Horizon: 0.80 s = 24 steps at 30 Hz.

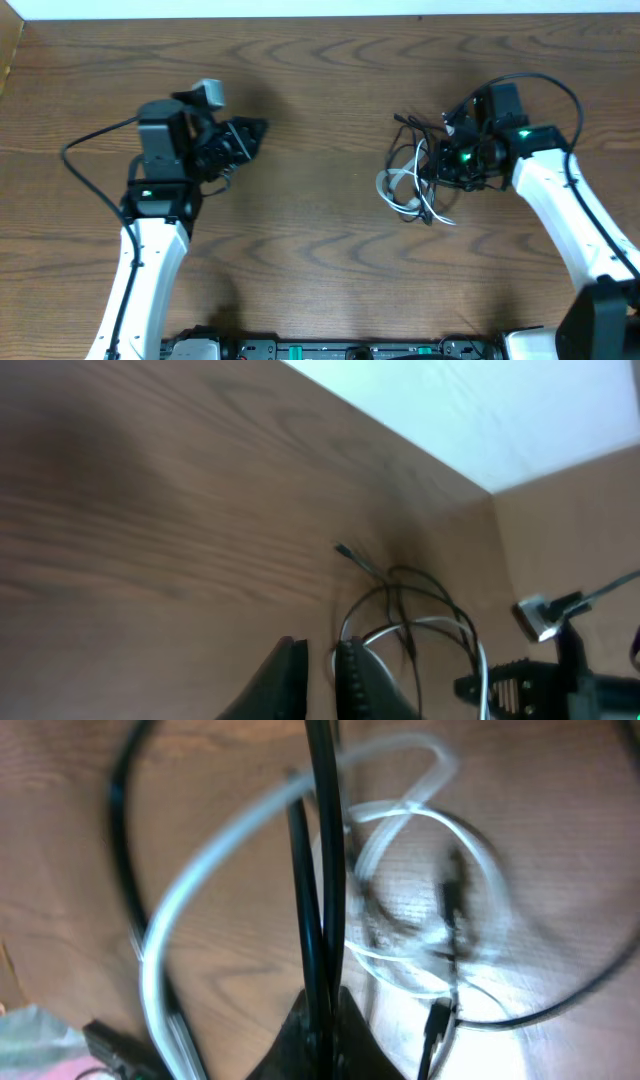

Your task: Untangle cables

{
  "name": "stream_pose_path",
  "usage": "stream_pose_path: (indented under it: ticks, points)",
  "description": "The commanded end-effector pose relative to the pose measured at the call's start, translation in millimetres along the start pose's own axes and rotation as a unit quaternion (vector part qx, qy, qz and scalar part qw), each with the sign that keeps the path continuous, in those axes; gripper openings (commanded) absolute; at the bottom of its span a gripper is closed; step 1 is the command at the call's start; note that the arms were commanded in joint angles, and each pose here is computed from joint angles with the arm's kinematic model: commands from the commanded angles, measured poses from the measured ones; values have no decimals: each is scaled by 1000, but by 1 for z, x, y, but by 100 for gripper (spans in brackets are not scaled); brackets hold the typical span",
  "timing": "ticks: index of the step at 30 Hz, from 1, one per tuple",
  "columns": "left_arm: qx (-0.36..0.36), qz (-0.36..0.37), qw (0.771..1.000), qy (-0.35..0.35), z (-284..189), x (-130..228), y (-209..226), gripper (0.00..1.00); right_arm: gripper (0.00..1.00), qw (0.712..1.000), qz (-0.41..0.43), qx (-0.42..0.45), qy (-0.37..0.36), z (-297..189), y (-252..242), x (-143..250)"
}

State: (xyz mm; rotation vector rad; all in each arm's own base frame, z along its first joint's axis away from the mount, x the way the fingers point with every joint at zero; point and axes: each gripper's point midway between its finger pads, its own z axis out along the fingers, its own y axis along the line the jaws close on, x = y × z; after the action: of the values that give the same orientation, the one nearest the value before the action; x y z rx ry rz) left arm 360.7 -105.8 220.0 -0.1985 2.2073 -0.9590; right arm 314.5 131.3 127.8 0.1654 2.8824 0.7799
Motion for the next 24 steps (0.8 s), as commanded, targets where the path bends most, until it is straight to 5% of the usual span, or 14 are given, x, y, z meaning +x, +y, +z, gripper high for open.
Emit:
stream_pose_path:
  ticks: [1,7,12,24]
  points:
    - [34,56,998,18,5,10,-29,31,1,999,-23,15,-22,-30,15,-9]
    - [76,88,991,67,19,47,-67,60,1,989,-127,-63,-30,-64,62,-14]
    - [108,115,982,100,25,75,-96,80,1,990,-114,-68,-50,-64,67,-26]
    - [169,128,973,86,69,83,-131,84,1,988,-140,-52,-38,-53,77,-17]
